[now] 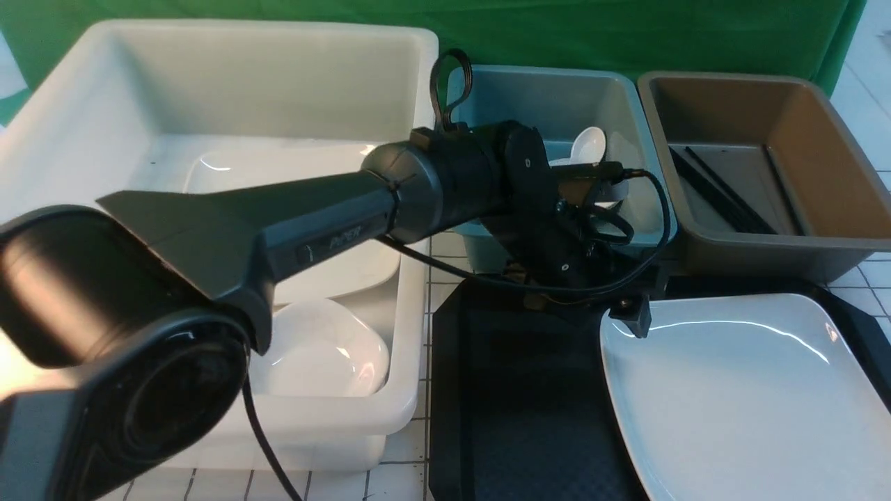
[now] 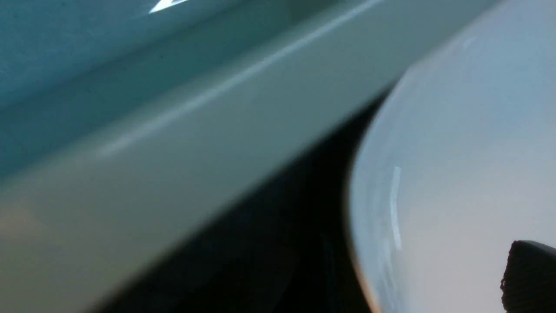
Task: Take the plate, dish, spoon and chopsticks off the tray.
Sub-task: Use the left arm to grab a plate from the dinner plate
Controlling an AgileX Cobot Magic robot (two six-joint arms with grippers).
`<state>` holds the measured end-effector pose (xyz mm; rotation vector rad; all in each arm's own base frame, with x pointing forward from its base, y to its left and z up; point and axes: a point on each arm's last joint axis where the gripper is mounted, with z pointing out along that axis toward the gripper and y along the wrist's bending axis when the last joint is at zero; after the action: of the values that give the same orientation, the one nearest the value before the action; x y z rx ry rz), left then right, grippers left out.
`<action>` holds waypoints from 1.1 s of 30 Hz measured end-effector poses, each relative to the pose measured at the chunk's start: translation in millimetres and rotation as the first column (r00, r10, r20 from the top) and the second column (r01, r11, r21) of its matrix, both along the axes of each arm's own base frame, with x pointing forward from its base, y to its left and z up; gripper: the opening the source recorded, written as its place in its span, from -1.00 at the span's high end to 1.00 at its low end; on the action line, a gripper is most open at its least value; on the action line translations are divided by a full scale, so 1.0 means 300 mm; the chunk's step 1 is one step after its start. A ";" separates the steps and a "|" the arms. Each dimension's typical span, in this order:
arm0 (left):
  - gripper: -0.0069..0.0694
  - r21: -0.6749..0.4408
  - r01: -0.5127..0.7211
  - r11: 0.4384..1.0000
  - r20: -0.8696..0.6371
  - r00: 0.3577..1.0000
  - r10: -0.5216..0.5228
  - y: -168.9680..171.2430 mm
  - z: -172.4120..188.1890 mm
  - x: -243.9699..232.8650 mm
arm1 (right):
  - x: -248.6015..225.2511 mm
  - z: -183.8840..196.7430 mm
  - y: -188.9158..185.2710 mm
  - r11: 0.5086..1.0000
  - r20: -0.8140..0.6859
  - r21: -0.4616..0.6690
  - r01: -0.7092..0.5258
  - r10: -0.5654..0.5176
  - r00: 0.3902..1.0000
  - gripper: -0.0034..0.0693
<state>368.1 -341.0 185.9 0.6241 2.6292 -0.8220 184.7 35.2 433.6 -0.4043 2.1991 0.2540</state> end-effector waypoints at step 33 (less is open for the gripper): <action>0.60 0.025 0.076 0.997 0.065 0.995 -0.077 -0.051 -0.061 -0.009 | 0.001 0.001 0.000 1.000 0.012 -0.018 -0.014 0.014 1.000 0.48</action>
<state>365.4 -356.4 167.7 0.7493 2.5726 -0.7802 184.9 35.1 433.9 -0.4301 2.1887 0.2392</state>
